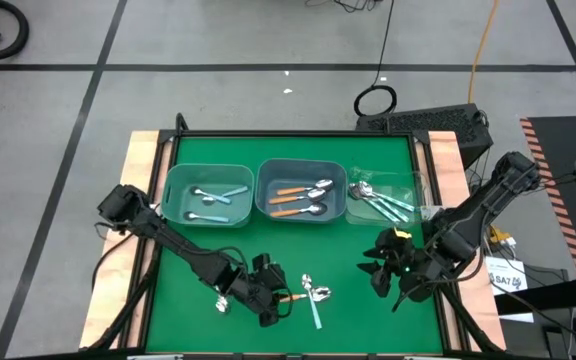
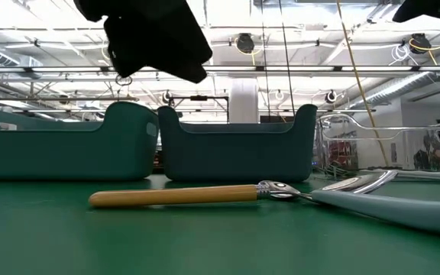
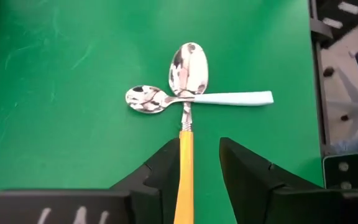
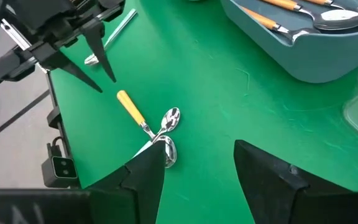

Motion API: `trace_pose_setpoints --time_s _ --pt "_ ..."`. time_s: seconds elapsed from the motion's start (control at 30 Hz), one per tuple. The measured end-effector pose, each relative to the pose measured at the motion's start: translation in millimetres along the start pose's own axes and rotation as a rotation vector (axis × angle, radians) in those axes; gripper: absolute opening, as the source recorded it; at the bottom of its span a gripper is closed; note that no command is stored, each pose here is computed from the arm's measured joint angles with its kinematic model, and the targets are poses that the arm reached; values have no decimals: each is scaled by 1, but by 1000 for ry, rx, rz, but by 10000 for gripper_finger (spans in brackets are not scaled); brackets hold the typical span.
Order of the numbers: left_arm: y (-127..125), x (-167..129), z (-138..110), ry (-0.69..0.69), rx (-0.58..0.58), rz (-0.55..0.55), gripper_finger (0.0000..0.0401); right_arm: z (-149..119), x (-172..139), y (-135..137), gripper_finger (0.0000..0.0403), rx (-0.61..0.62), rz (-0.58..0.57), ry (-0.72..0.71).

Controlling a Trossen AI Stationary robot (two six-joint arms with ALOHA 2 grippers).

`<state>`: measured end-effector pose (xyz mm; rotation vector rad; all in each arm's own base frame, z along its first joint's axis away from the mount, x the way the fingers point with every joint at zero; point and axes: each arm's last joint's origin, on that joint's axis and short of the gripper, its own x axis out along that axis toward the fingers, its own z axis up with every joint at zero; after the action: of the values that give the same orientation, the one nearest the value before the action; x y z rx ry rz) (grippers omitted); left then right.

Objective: Sort silverware by color (type)
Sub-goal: Put the orange spoon into the blue bin

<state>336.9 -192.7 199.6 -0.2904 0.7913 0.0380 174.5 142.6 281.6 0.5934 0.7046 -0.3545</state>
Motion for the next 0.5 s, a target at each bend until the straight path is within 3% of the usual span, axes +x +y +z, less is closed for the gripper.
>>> trace_pose_setpoints --time_s 0.17,0.33,0.5 --pt "-2 3 2 -17 131 -28 155 0 0 0 185 -1 -5 -13" --pt "4 22 -5 15 132 -6 215 3 0 -1 185 -35 -33 -95" --pt "2 34 -11 22 111 -15 231 4 1 -2 185 -41 -39 -100"
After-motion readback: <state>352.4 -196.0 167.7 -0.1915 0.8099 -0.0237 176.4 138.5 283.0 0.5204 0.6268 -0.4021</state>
